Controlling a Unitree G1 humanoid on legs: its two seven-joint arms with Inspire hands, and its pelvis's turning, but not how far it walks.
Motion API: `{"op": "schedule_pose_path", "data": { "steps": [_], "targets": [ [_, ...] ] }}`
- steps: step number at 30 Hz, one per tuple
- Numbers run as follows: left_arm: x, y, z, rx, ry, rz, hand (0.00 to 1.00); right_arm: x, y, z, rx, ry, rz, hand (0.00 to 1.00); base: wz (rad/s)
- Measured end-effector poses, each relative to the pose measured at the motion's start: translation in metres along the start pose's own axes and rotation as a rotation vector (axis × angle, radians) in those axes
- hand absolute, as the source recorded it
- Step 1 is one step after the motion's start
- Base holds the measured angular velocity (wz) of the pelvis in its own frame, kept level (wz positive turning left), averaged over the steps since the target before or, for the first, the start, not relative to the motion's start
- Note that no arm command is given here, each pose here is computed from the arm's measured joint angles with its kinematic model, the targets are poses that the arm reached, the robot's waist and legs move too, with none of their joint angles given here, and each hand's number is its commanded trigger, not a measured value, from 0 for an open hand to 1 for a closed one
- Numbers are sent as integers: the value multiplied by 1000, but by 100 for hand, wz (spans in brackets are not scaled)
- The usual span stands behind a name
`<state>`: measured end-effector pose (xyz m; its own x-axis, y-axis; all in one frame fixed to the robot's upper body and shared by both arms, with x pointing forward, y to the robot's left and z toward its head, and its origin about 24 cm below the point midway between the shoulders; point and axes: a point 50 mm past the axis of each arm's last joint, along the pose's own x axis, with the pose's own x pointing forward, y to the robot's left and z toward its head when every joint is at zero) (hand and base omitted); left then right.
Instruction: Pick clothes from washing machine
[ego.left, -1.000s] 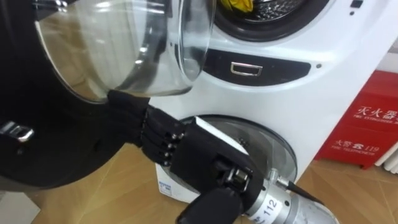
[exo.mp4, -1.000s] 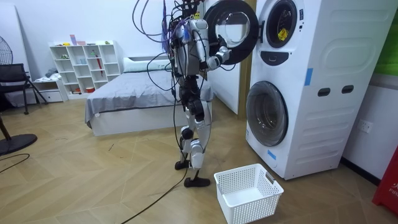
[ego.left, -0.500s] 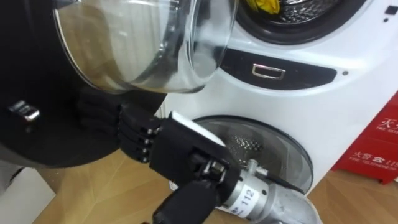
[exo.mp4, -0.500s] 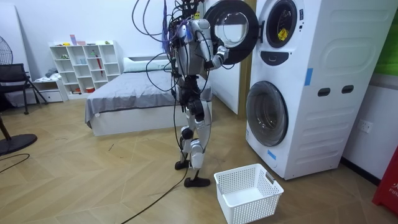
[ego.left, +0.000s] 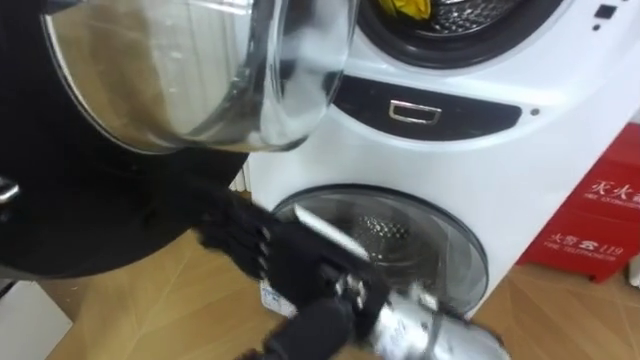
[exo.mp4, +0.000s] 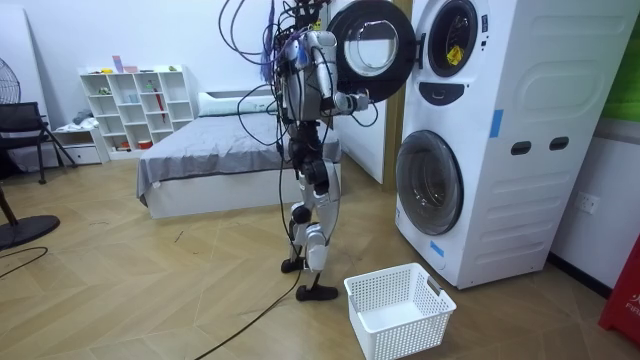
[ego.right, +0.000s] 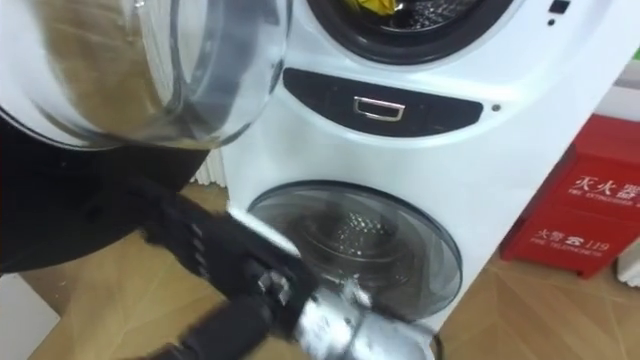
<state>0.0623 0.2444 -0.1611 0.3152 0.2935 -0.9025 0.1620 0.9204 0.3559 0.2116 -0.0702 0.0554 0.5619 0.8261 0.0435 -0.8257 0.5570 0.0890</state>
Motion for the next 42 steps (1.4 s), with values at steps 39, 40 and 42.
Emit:
{"op": "schedule_pose_path", "data": {
  "steps": [39, 40, 42],
  "targets": [
    [-7, -4, -20, -92, -1, 77, 0, -68, -83, 36, -161, -127, -763, 0, -4],
    [-7, -4, -21, -92, 1, 77, 0, -68, -84, 39, -160, -140, -762, 0, 0],
    [-7, -5, -24, -90, 13, 77, 0, -64, -87, 45, -127, -186, -761, 0, 0]
  ]
}}
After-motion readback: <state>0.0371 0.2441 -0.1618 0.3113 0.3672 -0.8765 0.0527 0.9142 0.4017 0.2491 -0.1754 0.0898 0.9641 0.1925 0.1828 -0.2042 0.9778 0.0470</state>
